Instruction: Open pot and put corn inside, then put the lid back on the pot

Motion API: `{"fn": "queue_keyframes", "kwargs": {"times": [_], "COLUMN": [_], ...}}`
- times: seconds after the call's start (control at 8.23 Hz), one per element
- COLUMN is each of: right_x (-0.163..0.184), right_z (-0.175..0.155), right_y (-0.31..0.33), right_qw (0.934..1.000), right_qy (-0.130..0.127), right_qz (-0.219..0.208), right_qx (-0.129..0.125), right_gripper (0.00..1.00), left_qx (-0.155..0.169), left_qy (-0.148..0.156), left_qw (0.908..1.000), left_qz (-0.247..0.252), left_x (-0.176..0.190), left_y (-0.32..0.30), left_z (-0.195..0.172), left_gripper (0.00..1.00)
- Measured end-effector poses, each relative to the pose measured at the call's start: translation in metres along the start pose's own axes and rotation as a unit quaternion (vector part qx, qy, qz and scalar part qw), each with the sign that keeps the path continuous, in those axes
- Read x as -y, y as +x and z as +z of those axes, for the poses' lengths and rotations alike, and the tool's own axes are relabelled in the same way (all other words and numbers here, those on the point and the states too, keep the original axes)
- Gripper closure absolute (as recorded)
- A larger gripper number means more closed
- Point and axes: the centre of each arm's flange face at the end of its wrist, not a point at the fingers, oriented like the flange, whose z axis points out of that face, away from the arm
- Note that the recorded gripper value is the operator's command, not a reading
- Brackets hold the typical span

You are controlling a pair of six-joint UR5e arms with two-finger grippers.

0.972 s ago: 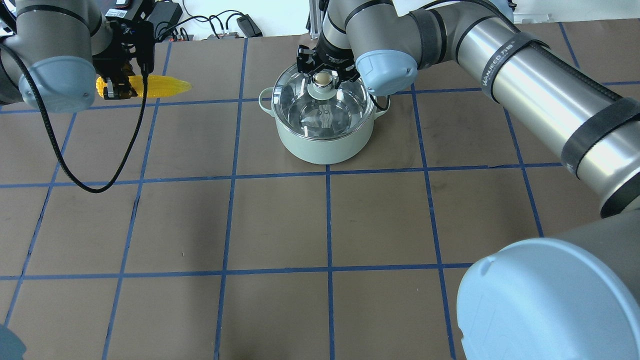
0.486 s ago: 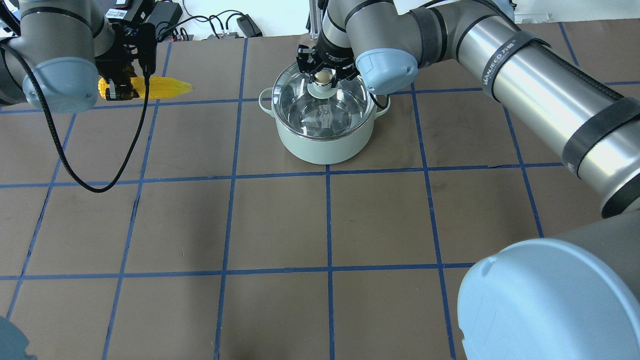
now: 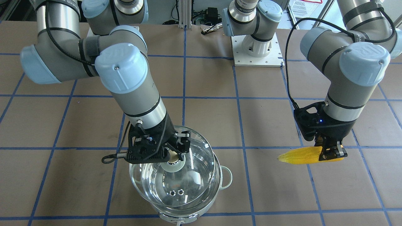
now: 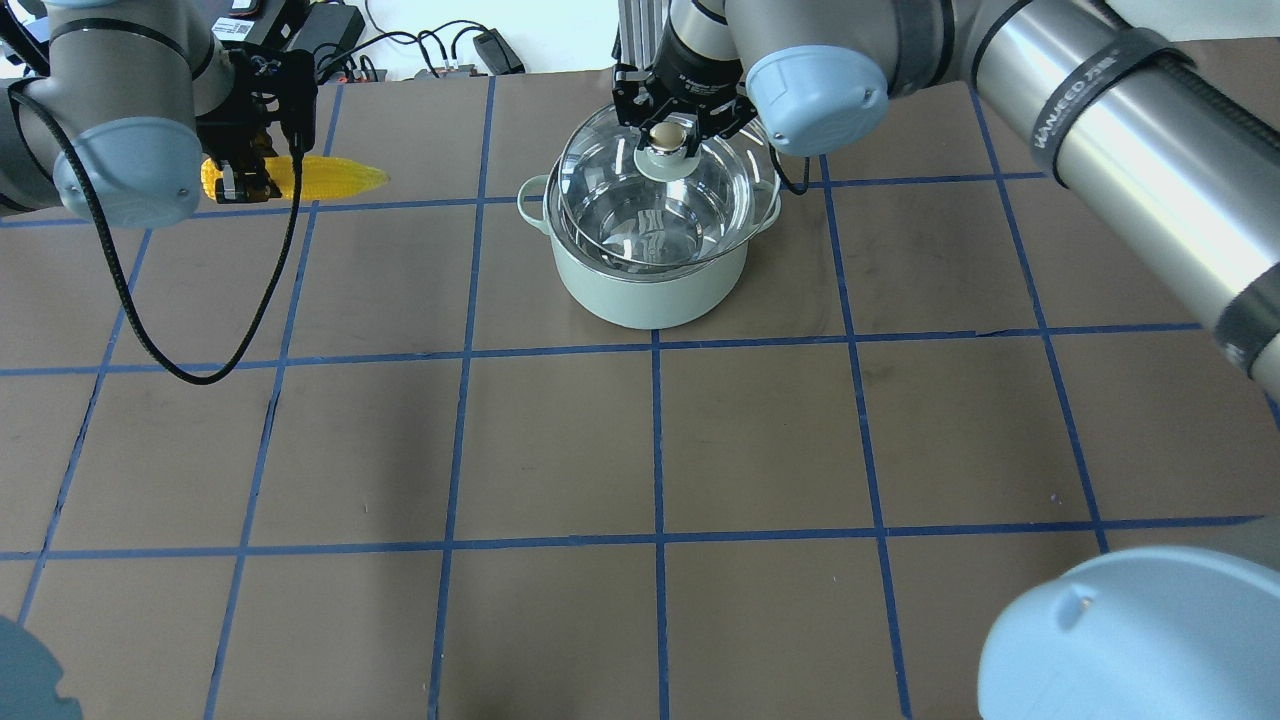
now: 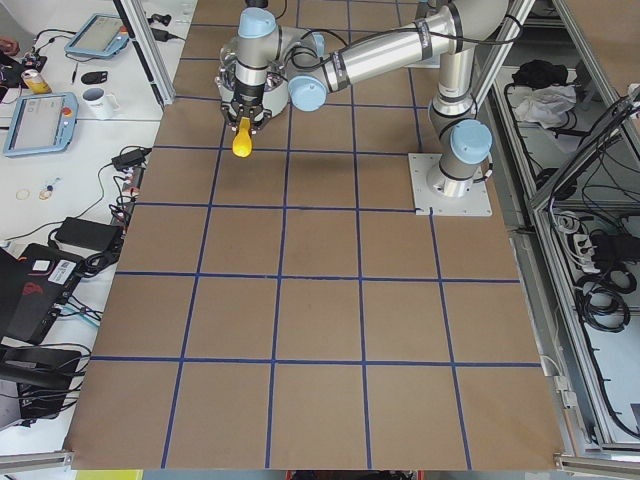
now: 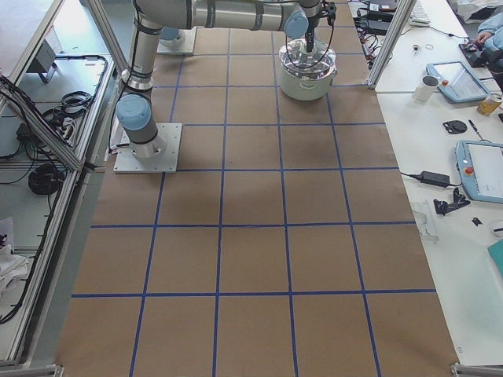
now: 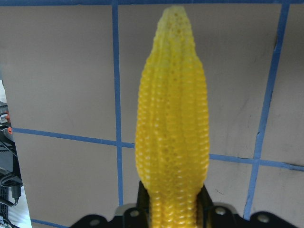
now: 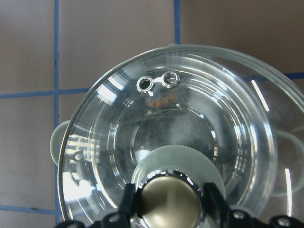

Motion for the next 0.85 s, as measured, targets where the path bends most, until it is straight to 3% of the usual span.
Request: {"fn": "queue_keyframes", "kwargs": {"times": [0.36,0.61,0.85], "right_x": [0.005,0.002,-0.003], "right_z": [-0.075,-0.11,-0.124], "right_y": [0.084,0.158,0.203], "right_qw": [0.9994,0.9969,0.9951], "right_qy": [-0.021,-0.057,-0.077], "right_qz": [-0.007,0.004,0.007], "right_qx": [-0.028,-0.055,-0.062], "right_gripper": [0.82,0.85,0.86], "left_qx": [0.01,0.048,0.081], "left_qy": [0.002,0.012,0.03], "left_qw": [0.9999,0.9987,0.9963], "left_qz": [0.006,0.006,0.001], "left_x": [0.015,0.063,0.114], "left_y": [0.001,-0.001,-0.002], "left_z": [-0.012,-0.043,-0.067], "left_gripper": [1.0,1.0,1.0]}}
